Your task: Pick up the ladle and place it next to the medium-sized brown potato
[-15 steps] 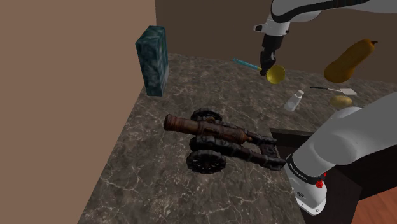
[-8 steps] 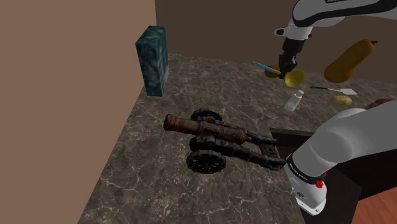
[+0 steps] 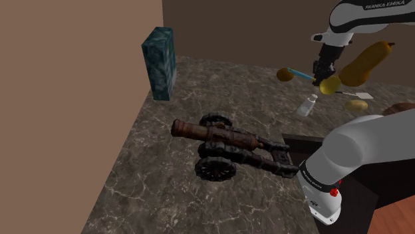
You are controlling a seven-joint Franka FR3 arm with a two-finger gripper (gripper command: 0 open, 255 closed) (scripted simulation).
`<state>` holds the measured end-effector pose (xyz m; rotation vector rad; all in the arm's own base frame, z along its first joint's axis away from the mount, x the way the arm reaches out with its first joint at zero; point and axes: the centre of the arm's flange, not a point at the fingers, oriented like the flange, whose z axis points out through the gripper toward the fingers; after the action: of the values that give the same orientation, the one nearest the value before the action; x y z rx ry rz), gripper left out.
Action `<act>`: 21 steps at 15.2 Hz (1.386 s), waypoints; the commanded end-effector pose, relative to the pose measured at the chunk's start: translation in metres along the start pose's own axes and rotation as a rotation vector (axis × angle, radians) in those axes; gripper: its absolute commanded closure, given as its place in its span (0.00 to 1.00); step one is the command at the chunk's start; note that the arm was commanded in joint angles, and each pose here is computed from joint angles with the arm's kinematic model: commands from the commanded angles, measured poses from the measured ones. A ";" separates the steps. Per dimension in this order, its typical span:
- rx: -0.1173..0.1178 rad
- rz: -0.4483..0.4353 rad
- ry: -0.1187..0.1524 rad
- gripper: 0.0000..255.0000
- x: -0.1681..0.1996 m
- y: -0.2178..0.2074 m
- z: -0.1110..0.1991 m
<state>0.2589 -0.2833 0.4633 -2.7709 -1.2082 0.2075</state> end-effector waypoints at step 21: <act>0.000 -0.001 -0.001 1.00 -0.097 0.008 0.081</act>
<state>0.1864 -0.3559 0.3957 -2.7691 -1.2098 0.2088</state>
